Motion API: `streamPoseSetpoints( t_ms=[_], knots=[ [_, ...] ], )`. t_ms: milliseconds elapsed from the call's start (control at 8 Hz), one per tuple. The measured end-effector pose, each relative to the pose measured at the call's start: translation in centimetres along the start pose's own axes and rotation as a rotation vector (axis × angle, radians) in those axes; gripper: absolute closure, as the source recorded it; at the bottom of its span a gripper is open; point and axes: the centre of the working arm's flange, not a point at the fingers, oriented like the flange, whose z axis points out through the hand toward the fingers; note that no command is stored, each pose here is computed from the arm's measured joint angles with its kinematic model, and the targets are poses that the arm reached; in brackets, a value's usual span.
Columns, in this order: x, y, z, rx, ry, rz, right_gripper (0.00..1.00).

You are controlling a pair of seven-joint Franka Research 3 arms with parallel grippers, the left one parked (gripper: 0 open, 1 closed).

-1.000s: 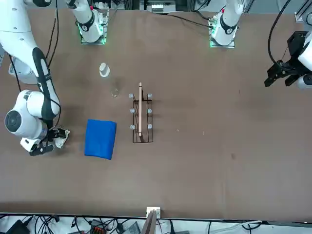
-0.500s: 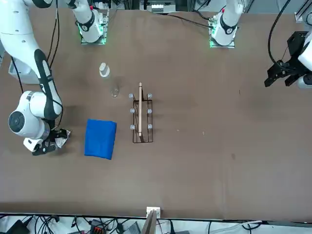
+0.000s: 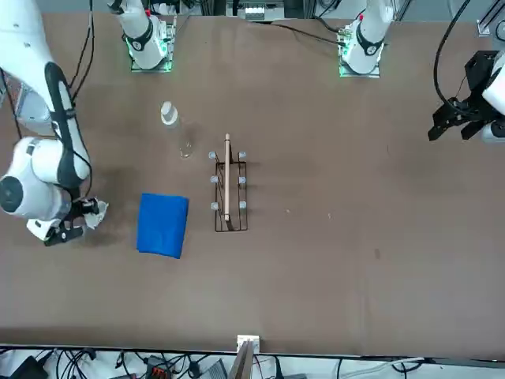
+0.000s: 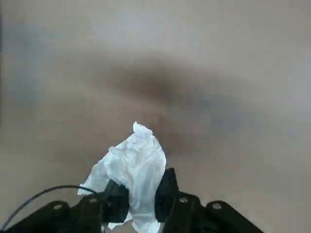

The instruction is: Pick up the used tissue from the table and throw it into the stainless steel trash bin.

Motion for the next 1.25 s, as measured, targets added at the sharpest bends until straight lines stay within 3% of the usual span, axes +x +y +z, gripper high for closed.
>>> streamPoseSetpoints(
  t_ms=[375, 1250],
  knots=[
    [-6.4, 4.9, -3.7, 0.032, -0.061, -0.076, 0.74],
    [-21.6, 15.6, -3.7, 0.093, -0.156, -0.186, 0.74]
  ],
)
